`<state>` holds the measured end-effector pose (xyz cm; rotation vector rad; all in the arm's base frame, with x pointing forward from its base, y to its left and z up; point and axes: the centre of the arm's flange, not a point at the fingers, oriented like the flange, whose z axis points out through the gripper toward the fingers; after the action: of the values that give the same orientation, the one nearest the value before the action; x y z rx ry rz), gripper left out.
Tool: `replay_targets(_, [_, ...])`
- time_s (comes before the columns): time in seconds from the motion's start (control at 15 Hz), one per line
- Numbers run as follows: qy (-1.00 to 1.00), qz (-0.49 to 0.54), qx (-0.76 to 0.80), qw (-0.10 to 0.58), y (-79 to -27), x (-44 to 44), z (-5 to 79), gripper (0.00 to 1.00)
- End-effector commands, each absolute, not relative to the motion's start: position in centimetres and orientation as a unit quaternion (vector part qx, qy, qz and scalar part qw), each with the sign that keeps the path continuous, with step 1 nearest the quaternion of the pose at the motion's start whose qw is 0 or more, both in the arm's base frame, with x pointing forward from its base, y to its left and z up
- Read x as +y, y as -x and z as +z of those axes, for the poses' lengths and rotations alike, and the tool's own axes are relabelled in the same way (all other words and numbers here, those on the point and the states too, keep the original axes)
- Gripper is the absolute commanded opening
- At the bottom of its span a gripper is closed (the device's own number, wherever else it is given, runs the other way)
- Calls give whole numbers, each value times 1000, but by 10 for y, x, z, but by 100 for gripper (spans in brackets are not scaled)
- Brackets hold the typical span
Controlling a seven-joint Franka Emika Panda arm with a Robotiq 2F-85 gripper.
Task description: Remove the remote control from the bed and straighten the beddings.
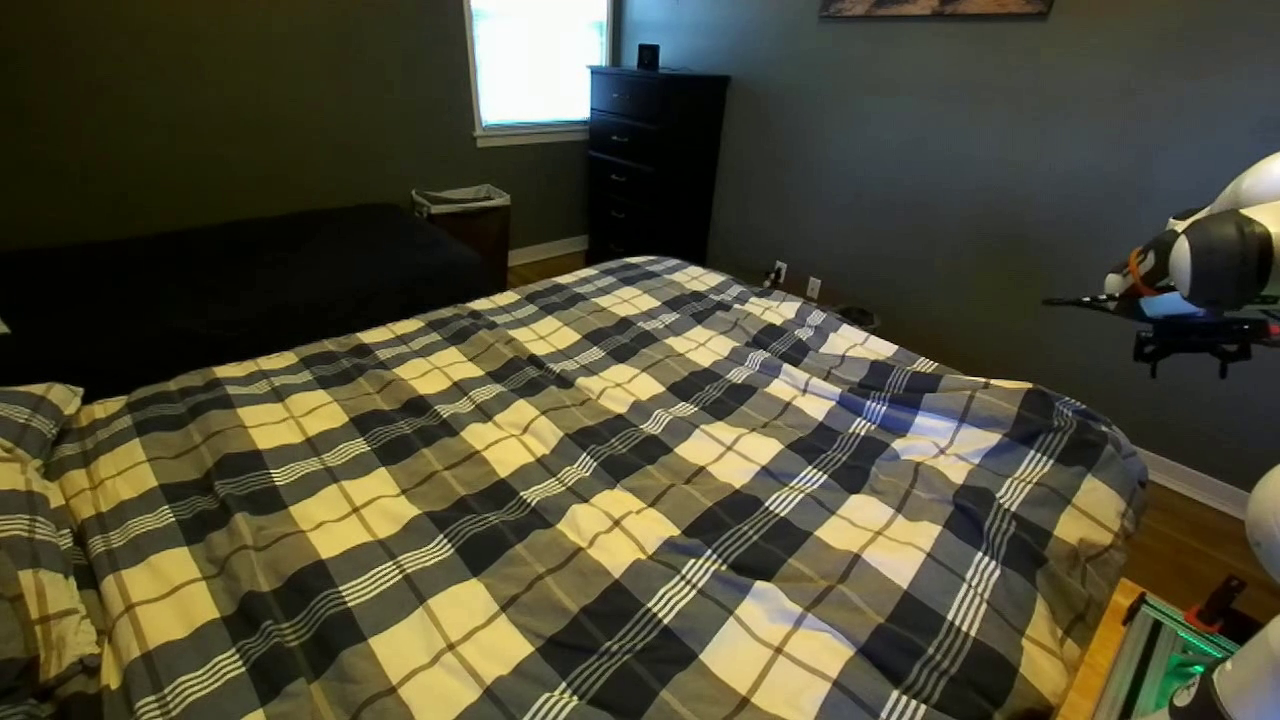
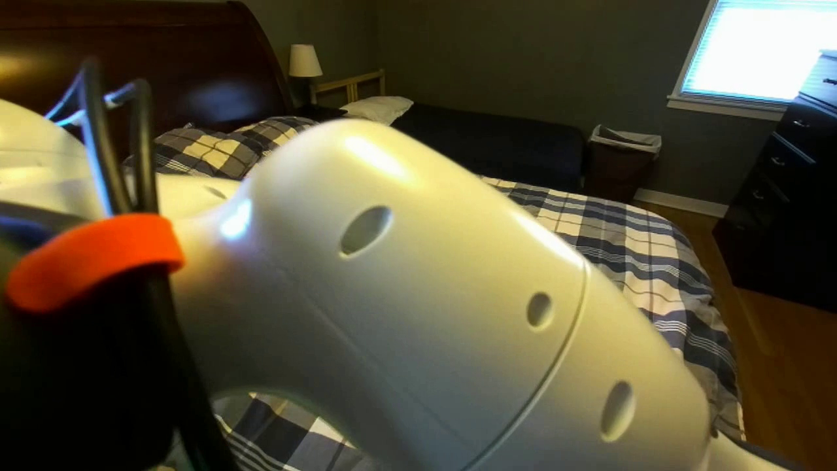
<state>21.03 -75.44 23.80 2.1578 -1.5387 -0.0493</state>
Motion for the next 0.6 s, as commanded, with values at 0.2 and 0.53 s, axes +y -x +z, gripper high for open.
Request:
replay_targets(0.2, [-849, 13, -495, 183, -242, -711, 260, 100])
replay_targets(0.53, [-887, 7, -440, 137, -264, -678, 270, 100])
